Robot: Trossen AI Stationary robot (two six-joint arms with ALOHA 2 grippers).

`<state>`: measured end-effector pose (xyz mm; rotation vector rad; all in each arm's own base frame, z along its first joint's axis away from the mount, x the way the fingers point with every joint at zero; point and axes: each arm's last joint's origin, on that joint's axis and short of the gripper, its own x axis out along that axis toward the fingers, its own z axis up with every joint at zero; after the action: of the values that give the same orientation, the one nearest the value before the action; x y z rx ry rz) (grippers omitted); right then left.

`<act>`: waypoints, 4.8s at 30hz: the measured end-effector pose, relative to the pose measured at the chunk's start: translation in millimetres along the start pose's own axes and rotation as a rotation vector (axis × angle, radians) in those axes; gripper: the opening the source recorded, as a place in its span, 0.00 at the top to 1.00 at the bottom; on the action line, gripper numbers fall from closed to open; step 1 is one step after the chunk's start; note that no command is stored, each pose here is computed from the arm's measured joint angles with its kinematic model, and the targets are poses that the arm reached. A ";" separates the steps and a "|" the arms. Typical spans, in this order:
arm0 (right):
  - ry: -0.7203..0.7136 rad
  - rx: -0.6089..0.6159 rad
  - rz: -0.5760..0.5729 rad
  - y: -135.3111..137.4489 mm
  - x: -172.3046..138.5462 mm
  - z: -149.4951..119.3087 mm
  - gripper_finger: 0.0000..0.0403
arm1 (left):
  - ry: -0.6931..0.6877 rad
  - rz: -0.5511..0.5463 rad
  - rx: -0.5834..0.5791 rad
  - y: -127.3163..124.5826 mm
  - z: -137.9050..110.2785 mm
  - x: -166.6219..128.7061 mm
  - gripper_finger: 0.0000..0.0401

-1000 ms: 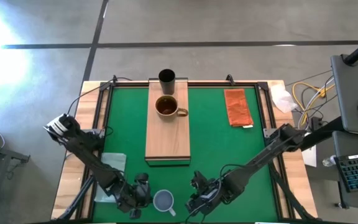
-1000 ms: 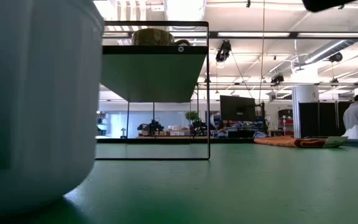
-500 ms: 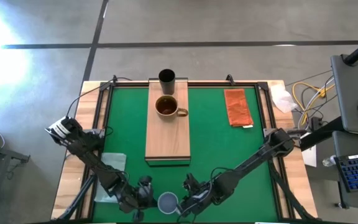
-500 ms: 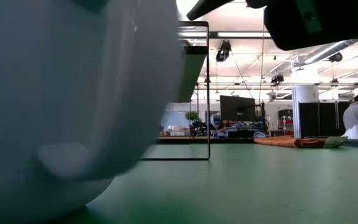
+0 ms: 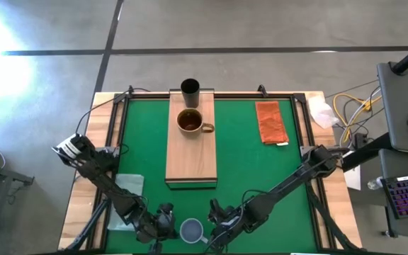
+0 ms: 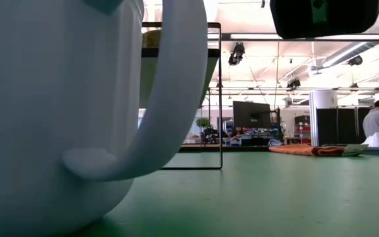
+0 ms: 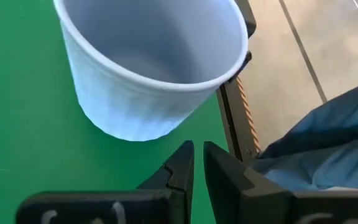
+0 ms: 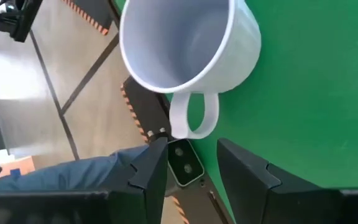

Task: Stack small to large cups/mugs on shelf
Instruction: Put the gray mug on the shelf

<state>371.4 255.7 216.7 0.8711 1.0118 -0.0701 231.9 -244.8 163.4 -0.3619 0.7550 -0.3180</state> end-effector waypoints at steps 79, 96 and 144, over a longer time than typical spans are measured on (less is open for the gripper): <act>0.132 -0.421 -0.392 -4.7 -40.0 33.4 0.69 | -0.072 0.048 0.022 9.7 8.9 0.4 0.94; 0.013 -0.799 -0.301 -6.6 -4.6 -6.1 0.67 | -0.075 0.049 -0.005 9.5 9.3 0.4 0.94; -0.011 -0.734 -0.220 -23.7 15.2 2.4 0.98 | -0.078 0.056 -0.033 10.5 8.9 0.4 0.94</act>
<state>371.4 243.1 191.4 0.0896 1.0154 0.1079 240.1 -233.7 164.6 -0.3811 0.6932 -0.2372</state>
